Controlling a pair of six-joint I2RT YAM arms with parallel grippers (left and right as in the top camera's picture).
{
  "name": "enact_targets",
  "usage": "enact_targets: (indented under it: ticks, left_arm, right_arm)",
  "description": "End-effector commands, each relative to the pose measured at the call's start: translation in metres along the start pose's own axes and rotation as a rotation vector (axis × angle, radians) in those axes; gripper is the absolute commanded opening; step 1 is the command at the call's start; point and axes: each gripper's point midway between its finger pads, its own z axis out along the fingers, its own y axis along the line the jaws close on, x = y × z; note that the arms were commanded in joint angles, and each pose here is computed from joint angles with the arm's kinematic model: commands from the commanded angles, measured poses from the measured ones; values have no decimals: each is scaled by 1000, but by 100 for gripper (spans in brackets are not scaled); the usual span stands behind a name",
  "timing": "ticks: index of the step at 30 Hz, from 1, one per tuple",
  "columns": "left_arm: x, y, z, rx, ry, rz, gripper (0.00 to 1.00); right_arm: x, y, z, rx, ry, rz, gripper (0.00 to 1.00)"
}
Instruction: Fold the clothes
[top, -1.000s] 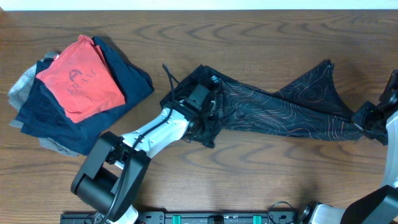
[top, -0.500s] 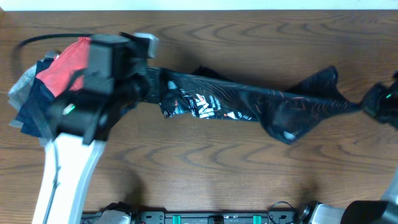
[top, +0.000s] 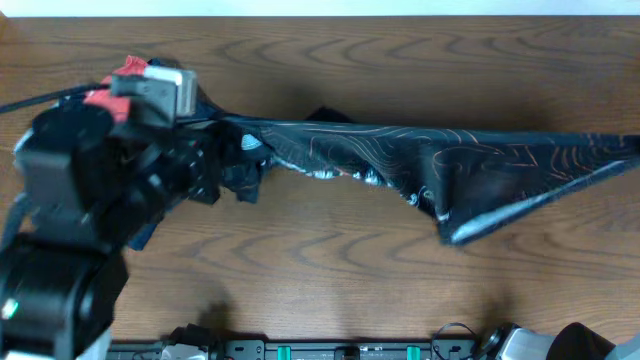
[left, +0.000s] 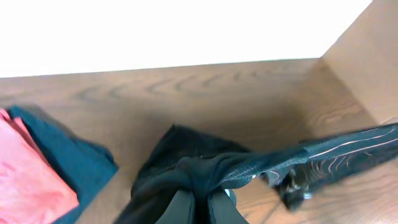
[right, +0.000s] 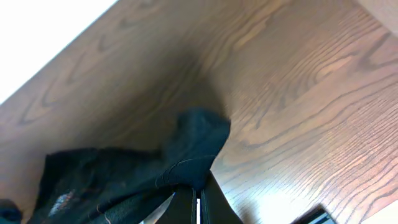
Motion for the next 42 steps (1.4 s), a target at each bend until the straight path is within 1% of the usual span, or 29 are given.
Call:
enact_targets:
  ticks: [1, 5, 8, 10, 11, 14, 18, 21, 24, 26, 28, 30, 32, 35, 37, 39, 42]
  left_arm:
    - [-19, 2, -26, -50, -88, 26, 6]
    - [-14, 5, -19, -53, -58, 17, 6]
    - [-5, 11, 0, -57, 19, -3, 6]
    - [2, 16, 20, -60, 84, -18, 6]
    - [5, 19, 33, -59, 117, -18, 6]
    - [12, 27, 76, -47, 204, 51, 6]
    - [16, 47, 149, -39, 271, 127, 6]
    - [16, 62, 202, -36, 271, 146, 6]
    - [10, 69, 230, -35, 243, 150, 6]
    - [2, 68, 232, -36, 219, 135, 6]
    - [-5, 65, 225, -35, 205, 133, 6]
    - [-7, 62, 215, -35, 205, 133, 6]
    - [-2, 58, 199, -38, 229, 114, 6]
    - [22, 50, 174, -40, 332, 69, 6]
    - [47, 44, 157, -38, 437, 50, 6]
    - [75, 36, 140, -32, 565, 31, 6]
    - [109, 26, 124, -21, 718, 19, 6]
  right_arm:
    - [-12, -17, -13, 76, -67, 8, 1]
    - [-12, -18, -10, 82, -56, 5, 1]
    - [-14, -18, -1, 84, -34, 4, 1]
    - [-15, -16, 11, 79, 1, -2, 1]
    - [-16, -14, 19, 77, 21, -13, 1]
    - [-20, -3, 46, 60, 80, -64, 1]
    - [-34, 32, 94, -36, 123, -177, 1]
    - [-53, 63, 128, -134, 90, -249, 1]
    - [-72, 77, 148, -164, 35, -262, 1]
    - [-81, 79, 151, -174, 4, -250, 1]
    - [-81, 80, 149, -175, -1, -252, 1]
    - [-74, 77, 147, -169, 25, -264, 1]
    - [-56, 69, 146, -140, 101, -269, 1]
    - [-20, 45, 143, -46, 261, -253, 1]
    - [3, 30, 138, 16, 366, -249, 1]
    - [12, 25, 141, 35, 396, -249, 1]
    - [29, 17, 149, 62, 464, -245, 1]
